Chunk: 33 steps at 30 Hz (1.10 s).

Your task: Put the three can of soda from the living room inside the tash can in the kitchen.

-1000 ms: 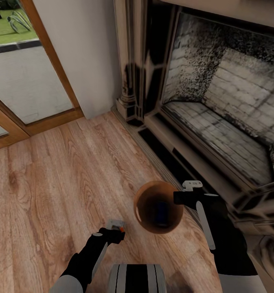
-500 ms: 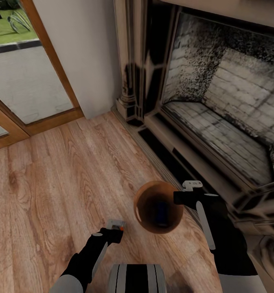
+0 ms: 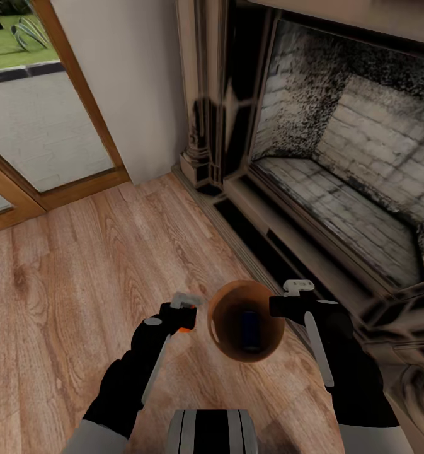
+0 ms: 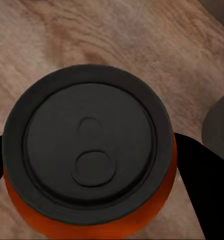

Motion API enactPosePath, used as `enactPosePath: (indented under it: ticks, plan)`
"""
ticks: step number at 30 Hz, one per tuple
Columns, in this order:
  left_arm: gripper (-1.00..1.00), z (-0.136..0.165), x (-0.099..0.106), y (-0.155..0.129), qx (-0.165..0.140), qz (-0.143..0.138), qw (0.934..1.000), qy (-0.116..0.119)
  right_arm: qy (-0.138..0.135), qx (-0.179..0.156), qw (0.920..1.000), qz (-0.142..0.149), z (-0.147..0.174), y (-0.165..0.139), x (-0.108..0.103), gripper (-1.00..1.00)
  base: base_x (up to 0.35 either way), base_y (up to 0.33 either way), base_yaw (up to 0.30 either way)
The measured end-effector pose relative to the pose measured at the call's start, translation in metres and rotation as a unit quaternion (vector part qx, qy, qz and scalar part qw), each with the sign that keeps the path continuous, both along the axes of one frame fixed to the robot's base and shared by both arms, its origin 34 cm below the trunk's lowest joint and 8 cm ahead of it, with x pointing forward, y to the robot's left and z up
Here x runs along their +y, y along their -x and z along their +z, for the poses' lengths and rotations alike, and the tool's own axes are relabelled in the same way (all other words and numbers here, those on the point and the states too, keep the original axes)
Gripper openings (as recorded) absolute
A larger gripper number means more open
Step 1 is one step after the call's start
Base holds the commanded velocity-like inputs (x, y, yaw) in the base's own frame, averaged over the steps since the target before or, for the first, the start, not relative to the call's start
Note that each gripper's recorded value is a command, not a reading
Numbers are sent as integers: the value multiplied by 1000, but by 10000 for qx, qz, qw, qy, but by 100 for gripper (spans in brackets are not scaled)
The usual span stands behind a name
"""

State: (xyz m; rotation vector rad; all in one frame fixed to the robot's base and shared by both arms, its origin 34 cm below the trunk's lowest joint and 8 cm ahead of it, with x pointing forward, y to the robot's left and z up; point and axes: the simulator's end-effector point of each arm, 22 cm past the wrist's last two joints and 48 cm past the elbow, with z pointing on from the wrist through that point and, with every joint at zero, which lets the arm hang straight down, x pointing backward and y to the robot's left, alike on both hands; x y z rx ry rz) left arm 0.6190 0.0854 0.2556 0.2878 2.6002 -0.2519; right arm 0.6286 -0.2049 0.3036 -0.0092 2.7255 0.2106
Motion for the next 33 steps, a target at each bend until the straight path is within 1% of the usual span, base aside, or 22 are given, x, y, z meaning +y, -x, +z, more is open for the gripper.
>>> enactPosePath:
  ticks: [1, 5, 9, 12, 15, 18, 21, 22, 23, 24, 25, 26, 28, 29, 30, 31, 33]
  plan:
    - [-100, 9, 5, -3, 4, -1, 10000, -73, 3, 0, 10000, 0, 0, 0, 0, -100, 0, 0, 0]
    - [-100, 16, 17, -7, -14, 4, 9998, -180, 19, 1, 10000, -2, 0, 0, -1, -100, 0, 0, 0]
    - [-100, 28, 42, -8, -39, 37, 9992, -384, 8, 1, 10000, -8, 0, 0, -1, -100, 0, 0, 0]
    - [-100, 34, 58, -4, -58, 64, 9988, -475, 12, 1, 10000, -13, 0, 0, -1, -100, 0, 0, 0]
    - [-100, 36, 62, -2, -48, 70, 9987, -495, 14, 1, 10000, -15, 0, 0, -2, -100, 0, 0, 0]
    - [-100, 35, 65, 2, 37, 70, 9987, -509, 13, 1, 10000, -16, 0, 0, -2, -100, 0, 0, 0]
    - [-100, 36, 64, 3, 83, 63, 9989, -466, 12, 1, 10000, -15, 0, 0, -2, -100, 0, 0, 0]
    - [-100, 36, 62, 4, 103, 56, 9991, -396, 12, 1, 10000, -15, 0, 0, -2, -100, 0, 0, 0]
    - [-100, 37, 51, 7, 172, 18, 9998, -122, 11, 1, 10000, -16, 0, 0, -2, -100, 0, 0, 0]
    - [-100, 38, 45, 9, 212, -18, 9998, 50, 11, 1, 10000, -16, 0, 0, -2, -100, 0, 0, 0]
    - [-100, 42, 27, 15, 355, -95, 9979, 532, 9, 1, 10000, -21, 0, 0, -2, -100, 0, 0, 0]
    - [-100, 42, 25, 16, 387, -125, 9974, 598, 10, 2, 10000, -24, 0, 0, -2, -100, 0, 0, 0]
    - [-100, 46, 13, 23, 566, -203, 9929, 1024, 23, 2, 10000, -26, 0, 0, -3, -100, 0, 0, 0]
    - [-100, 47, 11, 25, 596, -225, 9918, 1106, 31, 2, 10000, -27, 0, 0, -4, -100, 0, 0, 0]
    - [-100, 51, 7, 29, 687, -298, 9871, 1413, 32, 2, 10000, -28, 0, 0, -4, -100, 0, 0, 0]
    - [-100, 53, 9, 31, 731, -350, 9844, 1560, 37, 2, 10000, -26, 0, 0, -4, -100, 0, 0, 0]
    - [-100, 56, 23, 37, 880, -444, 9781, 1835, 43, 2, 10000, -26, 0, 0, -5, -100, 0, 0, 0]
